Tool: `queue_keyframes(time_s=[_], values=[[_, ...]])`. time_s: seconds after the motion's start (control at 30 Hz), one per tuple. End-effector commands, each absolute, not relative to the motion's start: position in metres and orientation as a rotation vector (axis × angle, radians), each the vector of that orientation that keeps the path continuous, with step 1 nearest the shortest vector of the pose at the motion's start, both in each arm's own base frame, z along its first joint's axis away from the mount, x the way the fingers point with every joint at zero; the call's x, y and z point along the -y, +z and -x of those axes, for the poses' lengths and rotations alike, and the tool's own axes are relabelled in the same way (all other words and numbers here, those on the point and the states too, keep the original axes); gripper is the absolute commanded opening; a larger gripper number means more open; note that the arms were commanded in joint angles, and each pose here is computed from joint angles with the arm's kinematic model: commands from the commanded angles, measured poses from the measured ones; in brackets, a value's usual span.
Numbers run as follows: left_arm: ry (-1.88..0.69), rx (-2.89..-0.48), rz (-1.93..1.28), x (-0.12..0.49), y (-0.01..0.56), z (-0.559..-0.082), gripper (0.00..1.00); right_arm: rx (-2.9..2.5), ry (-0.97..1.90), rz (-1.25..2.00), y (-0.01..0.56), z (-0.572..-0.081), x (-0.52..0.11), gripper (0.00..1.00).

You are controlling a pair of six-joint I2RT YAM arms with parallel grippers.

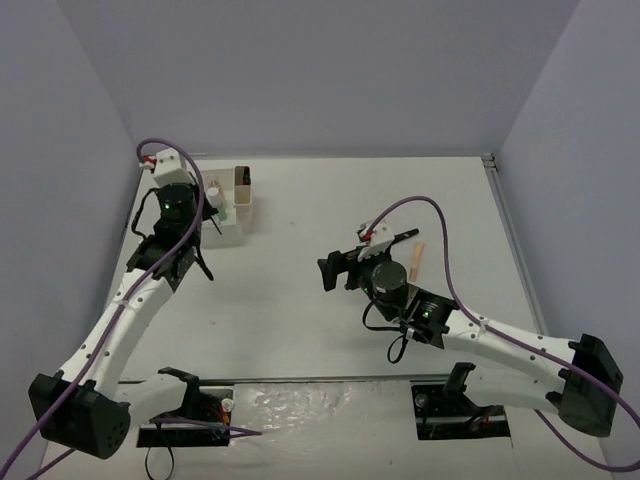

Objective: Organize the makeup

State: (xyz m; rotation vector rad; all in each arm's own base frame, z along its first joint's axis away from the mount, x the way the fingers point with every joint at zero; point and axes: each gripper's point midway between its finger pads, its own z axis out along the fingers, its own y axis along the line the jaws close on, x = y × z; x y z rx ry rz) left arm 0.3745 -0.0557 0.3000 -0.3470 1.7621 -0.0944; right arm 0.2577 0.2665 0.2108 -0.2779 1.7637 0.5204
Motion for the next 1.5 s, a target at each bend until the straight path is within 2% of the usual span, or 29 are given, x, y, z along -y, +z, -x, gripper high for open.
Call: queue_keyframes(time_s=[0.0,0.23,0.47,0.9,1.13,1.27,1.47], values=[[0.048,-1.565,0.375,0.005,0.359,-0.415,0.0,-1.761,0.461,0.178,0.214,-0.267,-0.235,1.0],[0.125,-1.494,0.45,-0.052,0.369,-0.47,0.0,-1.758,0.421,0.2,0.213,-0.267,-0.218,1.0],[0.183,-1.474,0.462,-0.084,0.371,-0.503,0.0,-1.766,0.4,0.202,0.21,-0.267,-0.211,1.0],[0.181,-1.565,0.476,-0.088,0.289,-0.535,0.0,-1.806,0.363,0.191,0.192,-0.268,-0.202,1.0],[0.218,-1.61,0.486,-0.092,0.255,-0.527,0.07,-1.81,0.389,0.184,0.193,-0.265,-0.202,1.0],[0.209,-1.641,0.473,-0.089,0.243,-0.523,0.15,-1.823,0.378,0.169,0.193,-0.265,-0.199,1.0],[0.185,-1.661,0.497,-0.086,0.238,-0.515,0.34,-1.868,0.348,0.153,0.188,-0.264,-0.193,1.0]])
